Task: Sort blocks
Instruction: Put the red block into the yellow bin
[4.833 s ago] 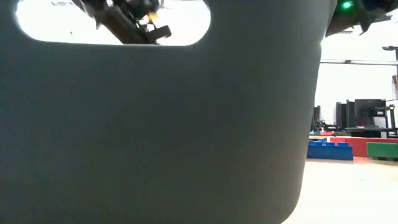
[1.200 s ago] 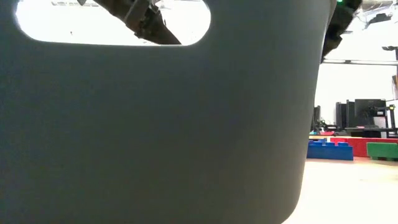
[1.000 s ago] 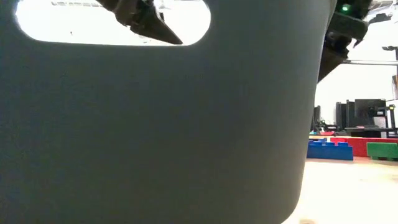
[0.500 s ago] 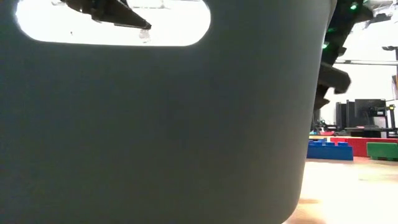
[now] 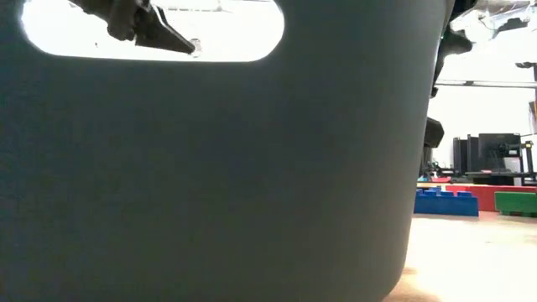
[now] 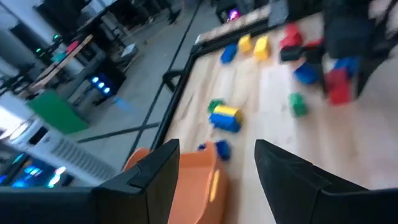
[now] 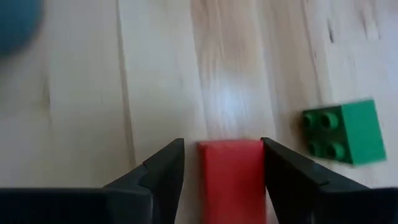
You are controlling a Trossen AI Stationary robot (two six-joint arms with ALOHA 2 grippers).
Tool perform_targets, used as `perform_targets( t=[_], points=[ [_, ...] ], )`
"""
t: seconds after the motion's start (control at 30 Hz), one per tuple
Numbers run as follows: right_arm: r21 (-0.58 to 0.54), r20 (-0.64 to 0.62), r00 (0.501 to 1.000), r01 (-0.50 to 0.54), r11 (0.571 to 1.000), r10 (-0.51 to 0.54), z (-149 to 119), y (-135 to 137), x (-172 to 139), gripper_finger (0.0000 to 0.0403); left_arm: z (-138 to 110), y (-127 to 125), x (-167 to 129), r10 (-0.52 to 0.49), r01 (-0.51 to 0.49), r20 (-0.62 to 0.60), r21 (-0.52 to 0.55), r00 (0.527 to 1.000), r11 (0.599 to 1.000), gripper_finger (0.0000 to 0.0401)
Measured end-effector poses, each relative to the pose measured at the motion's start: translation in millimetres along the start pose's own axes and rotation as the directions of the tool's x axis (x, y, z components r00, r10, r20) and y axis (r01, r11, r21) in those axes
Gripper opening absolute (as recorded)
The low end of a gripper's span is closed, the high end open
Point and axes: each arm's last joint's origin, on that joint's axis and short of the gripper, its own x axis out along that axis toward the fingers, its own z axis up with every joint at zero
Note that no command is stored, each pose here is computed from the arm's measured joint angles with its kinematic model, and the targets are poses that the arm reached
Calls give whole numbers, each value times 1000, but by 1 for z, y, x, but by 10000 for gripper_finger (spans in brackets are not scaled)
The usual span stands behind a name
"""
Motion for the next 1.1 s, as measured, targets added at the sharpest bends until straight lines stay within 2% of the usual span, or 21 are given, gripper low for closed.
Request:
perform_targets(
  t=[0.1, 0.23, 0.37, 0.5, 0.6, 0.77, 0.97, 1.1],
  points=[
    [-13, 1, 999, -49, 999, 49, 6, -16, 1, 183, -3, 8, 6, 50, -48, -29, 54, 998, 997, 203],
    [15, -4, 987, -163, 986, 163, 11, -40, -5, 127, -4, 23, 8, 119, -117, -21, 83, 993, 990, 203],
    [-29, 45, 985, -164, 986, 165, 16, -59, -21, 92, -4, 34, 9, 156, -156, -2, 52, 988, 986, 203],
    [-79, 167, 974, -142, 987, 154, 24, -79, -47, 97, -8, 43, 13, 163, -163, -5, 36, 987, 986, 203],
    [-109, 259, 959, -92, 990, 117, 27, -100, -71, 105, -8, 51, 17, 127, -127, 41, -16, 991, 992, 203],
    [-39, 401, 916, 24, 999, -6, 29, -147, -96, 106, -18, 71, 28, 122, -119, 47, -74, 991, 990, 203],
    [-16, 492, 864, 133, 991, -108, 35, -186, -90, 107, -32, 87, 44, 150, -149, 2, -101, 989, 984, 203],
    [-5, 573, 815, 105, 994, -83, 35, -218, -83, 107, -32, 92, 50, 187, -185, 22, -78, 982, 980, 203]
  ],
)
